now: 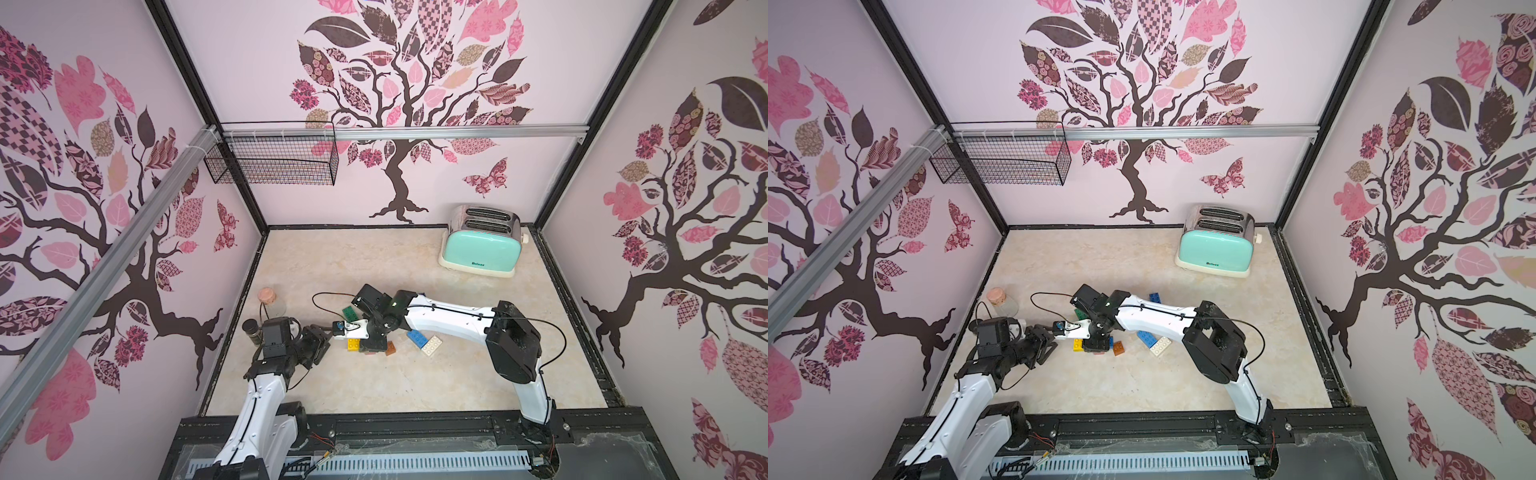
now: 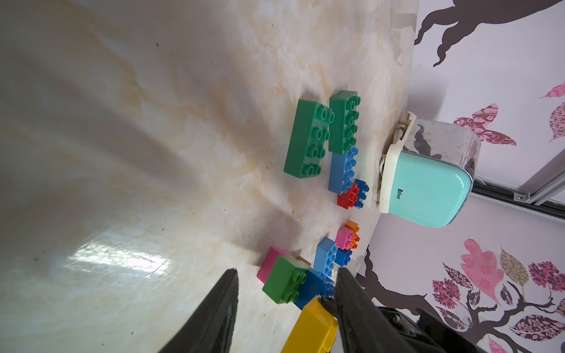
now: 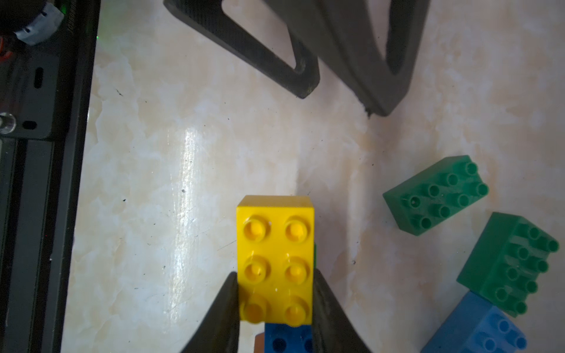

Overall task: Assemble a heart with lego
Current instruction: Assemble the lego brick with the lego brick.

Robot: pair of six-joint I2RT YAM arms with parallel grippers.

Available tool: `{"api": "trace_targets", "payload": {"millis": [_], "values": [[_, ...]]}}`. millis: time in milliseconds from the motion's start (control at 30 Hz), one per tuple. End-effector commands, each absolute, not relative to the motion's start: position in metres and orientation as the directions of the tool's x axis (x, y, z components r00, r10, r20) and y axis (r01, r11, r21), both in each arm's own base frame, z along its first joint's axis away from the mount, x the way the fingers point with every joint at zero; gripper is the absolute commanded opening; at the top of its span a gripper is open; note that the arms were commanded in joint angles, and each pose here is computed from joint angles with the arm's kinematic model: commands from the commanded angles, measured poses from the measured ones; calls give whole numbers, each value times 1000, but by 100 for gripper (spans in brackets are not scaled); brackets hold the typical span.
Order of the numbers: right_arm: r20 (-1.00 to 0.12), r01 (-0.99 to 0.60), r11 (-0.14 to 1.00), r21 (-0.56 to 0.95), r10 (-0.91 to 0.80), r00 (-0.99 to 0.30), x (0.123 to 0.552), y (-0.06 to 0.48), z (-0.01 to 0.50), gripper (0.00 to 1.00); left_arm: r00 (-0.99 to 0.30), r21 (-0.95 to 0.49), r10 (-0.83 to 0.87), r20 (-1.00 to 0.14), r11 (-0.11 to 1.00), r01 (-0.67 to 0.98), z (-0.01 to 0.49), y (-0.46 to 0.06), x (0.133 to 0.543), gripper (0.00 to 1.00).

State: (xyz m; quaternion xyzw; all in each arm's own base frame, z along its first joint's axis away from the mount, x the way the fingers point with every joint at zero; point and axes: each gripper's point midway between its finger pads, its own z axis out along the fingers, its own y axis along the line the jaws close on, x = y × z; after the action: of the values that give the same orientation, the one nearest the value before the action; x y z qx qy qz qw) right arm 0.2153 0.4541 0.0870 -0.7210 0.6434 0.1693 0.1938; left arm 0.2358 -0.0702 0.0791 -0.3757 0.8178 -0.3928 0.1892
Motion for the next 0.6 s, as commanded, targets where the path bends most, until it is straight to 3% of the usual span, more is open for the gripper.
{"api": "trace_targets", "payload": {"millis": [0,567], "values": [[-452,-989,-136,-66,-879,151,216,451,85,29,-649,-796,-760,-34,413,-442,84,-70,239,54],[-403,-995,-72,-63,-911,91,230,441,81,29,-651,-788,-758,-41,425,-445,81,-68,238,53]]}}
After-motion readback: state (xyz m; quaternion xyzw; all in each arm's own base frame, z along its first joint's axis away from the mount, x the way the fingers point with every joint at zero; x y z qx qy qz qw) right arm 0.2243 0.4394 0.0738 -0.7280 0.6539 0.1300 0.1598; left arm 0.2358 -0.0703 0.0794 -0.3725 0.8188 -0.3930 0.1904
